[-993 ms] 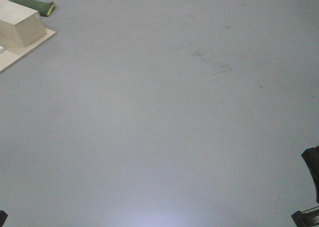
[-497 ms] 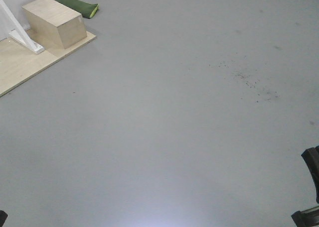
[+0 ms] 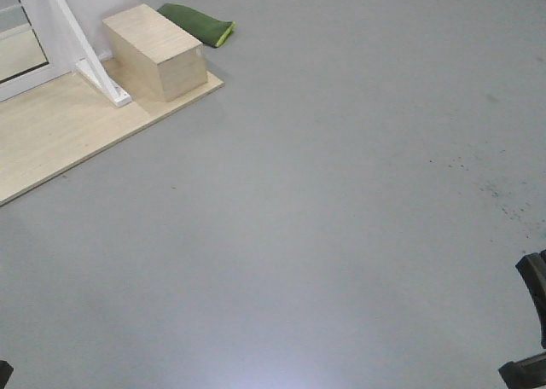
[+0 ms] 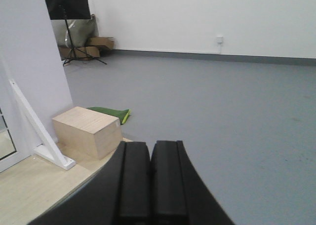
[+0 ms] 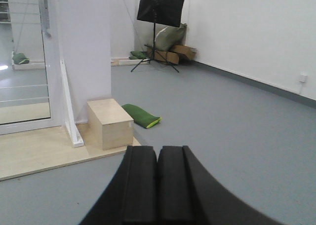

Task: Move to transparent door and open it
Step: 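Turn and drive the base toward the white-framed glass sliding door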

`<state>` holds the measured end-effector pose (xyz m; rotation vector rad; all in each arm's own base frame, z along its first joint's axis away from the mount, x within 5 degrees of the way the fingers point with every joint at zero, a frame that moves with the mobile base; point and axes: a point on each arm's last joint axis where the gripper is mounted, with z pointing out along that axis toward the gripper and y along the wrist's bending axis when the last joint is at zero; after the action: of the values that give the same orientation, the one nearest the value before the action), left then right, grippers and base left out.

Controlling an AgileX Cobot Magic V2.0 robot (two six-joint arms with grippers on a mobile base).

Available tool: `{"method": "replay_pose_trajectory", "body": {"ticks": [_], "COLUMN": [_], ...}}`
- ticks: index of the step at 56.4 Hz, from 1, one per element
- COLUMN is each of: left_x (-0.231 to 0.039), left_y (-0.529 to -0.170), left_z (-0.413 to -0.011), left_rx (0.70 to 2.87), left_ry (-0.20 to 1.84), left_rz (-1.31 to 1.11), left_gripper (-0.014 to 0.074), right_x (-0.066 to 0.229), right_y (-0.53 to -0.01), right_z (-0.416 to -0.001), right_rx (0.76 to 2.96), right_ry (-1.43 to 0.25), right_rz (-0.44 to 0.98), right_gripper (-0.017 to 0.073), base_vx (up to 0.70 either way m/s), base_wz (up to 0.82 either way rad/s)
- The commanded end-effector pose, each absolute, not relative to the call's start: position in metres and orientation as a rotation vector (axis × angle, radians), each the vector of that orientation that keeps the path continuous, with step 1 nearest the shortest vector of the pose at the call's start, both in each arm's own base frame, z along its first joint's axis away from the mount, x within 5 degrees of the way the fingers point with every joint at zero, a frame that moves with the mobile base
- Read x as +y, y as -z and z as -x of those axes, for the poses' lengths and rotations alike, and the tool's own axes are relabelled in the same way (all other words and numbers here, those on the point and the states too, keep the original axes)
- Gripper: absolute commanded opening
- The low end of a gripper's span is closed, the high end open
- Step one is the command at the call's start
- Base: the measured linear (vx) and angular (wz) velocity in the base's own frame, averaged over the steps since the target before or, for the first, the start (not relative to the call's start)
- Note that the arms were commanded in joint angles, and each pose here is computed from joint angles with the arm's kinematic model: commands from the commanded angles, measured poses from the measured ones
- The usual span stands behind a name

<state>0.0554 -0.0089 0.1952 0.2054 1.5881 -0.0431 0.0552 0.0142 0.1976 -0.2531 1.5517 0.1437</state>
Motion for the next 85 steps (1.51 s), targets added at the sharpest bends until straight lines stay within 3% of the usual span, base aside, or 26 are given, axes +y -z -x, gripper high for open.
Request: {"method": "replay_pose_trajectory", "body": {"ticks": [1, 85], "left_x": [-0.0087, -0.0087], "left_y": [-0.2102, -0.2102], "left_z": [-0.0538, -0.0538], "left_rx": [1.474, 1.474], "left_ry": [0.056, 0.056], "left_rz": [-0.185, -0.185], "left_gripper": [0.0003, 0.0003], "right_x": [0.0138, 0.0138], "right_y": [-0.2051, -0.2051], "right_z": [-0.0538, -0.0538], "right_rx": [1.457, 1.457], "right_ry": [-0.137, -0.137], "right_rz": [0.245, 0.245], "right_gripper": [-0.0001, -0.0001], "base_vx": [0.5, 0.49], "base_wz": [0.37, 0.37]}}
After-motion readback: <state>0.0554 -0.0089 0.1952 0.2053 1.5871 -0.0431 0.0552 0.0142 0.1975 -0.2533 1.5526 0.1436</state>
